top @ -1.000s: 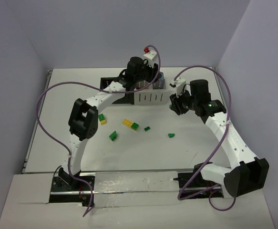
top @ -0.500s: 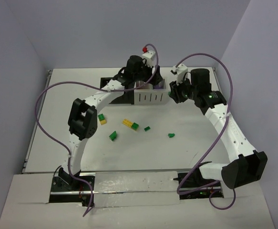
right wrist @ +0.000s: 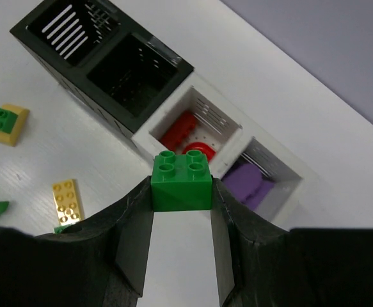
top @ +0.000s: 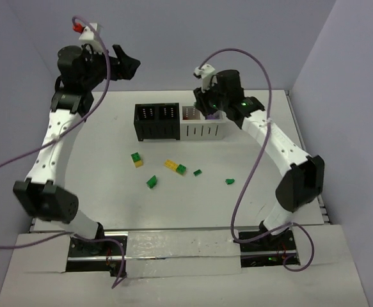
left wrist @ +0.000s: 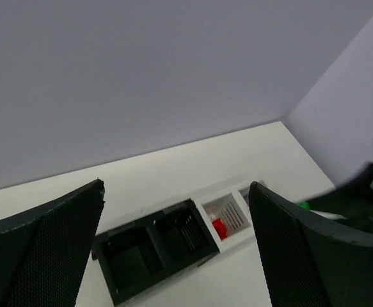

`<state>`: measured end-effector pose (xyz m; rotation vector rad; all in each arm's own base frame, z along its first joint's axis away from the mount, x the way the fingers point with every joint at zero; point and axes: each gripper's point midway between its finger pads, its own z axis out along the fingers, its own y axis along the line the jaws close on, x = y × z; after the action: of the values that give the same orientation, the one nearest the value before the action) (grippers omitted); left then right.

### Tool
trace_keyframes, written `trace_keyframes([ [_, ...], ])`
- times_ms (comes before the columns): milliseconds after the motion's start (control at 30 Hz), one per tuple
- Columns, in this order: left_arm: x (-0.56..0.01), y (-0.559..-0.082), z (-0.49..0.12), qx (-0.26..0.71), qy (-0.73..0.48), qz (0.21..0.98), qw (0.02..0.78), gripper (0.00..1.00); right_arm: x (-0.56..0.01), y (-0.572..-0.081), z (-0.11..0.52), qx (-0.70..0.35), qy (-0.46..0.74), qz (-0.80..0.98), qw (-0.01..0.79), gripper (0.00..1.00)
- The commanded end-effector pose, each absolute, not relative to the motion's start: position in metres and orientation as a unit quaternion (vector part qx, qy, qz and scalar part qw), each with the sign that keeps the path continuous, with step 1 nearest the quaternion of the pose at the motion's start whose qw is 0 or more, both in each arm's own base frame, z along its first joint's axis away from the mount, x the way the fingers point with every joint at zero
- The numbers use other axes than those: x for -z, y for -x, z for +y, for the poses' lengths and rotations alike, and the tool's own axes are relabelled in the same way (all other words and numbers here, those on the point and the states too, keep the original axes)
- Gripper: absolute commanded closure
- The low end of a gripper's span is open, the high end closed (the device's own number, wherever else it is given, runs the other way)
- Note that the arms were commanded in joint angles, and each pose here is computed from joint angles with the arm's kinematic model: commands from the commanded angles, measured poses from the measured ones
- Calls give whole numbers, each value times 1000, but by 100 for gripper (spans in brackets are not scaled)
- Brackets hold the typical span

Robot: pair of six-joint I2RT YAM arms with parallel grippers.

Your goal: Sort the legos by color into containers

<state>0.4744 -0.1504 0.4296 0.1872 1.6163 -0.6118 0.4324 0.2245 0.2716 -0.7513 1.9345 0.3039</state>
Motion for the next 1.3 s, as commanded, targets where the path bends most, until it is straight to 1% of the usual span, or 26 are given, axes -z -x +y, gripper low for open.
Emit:
trace_keyframes([
  [0, -367, -431, -130, 235, -92, 764, 594, 1, -290, -452, 273, -138, 311, 773, 536, 100],
  [67, -345, -421, -118, 232, -82, 777, 579, 1, -281, -459, 292, -145, 312, 772, 534, 100],
  [167, -329, -404, -109, 231, -84, 789, 564, 1, -273, -470, 318, -162, 311, 771, 531, 100],
  [233, -323, -397, -108, 231, -89, 791, 560, 1, -271, -474, 328, -170, 311, 770, 531, 100],
  [333, -311, -389, -108, 234, -100, 798, 547, 1, -255, -482, 343, -168, 318, 774, 522, 100],
  [400, -298, -385, -107, 232, -102, 805, 536, 1, -253, -486, 350, -168, 320, 772, 522, 100],
  [533, -271, -380, -99, 218, -107, 823, 514, 1, -232, -493, 356, -162, 325, 782, 507, 100],
  [633, -237, -364, -107, 234, -188, 832, 466, 3, -222, -494, 357, -159, 332, 785, 499, 99],
  [733, -208, -351, -108, 238, -250, 829, 440, 6, -212, -493, 357, -159, 337, 788, 490, 96],
  [800, -195, -345, -107, 235, -270, 828, 433, 7, -208, -491, 358, -159, 339, 790, 486, 96],
  [933, -167, -347, -101, 211, -292, 830, 426, 9, -196, -489, 360, -154, 345, 793, 478, 85],
  [967, -160, -345, -102, 215, -303, 828, 421, 10, -194, -488, 360, -153, 347, 794, 476, 75],
  [1067, -149, -343, -106, 225, -327, 818, 417, 11, -190, -486, 361, -152, 348, 796, 472, 60],
  [1100, -143, -343, -107, 226, -334, 816, 414, 11, -191, -485, 361, -152, 347, 796, 473, 53],
  [1133, -137, -343, -107, 226, -344, 813, 412, 12, -191, -484, 361, -152, 348, 795, 472, 47],
  [1267, -120, -344, -109, 230, -386, 799, 400, 14, -193, -480, 362, -152, 352, 795, 470, 38],
])
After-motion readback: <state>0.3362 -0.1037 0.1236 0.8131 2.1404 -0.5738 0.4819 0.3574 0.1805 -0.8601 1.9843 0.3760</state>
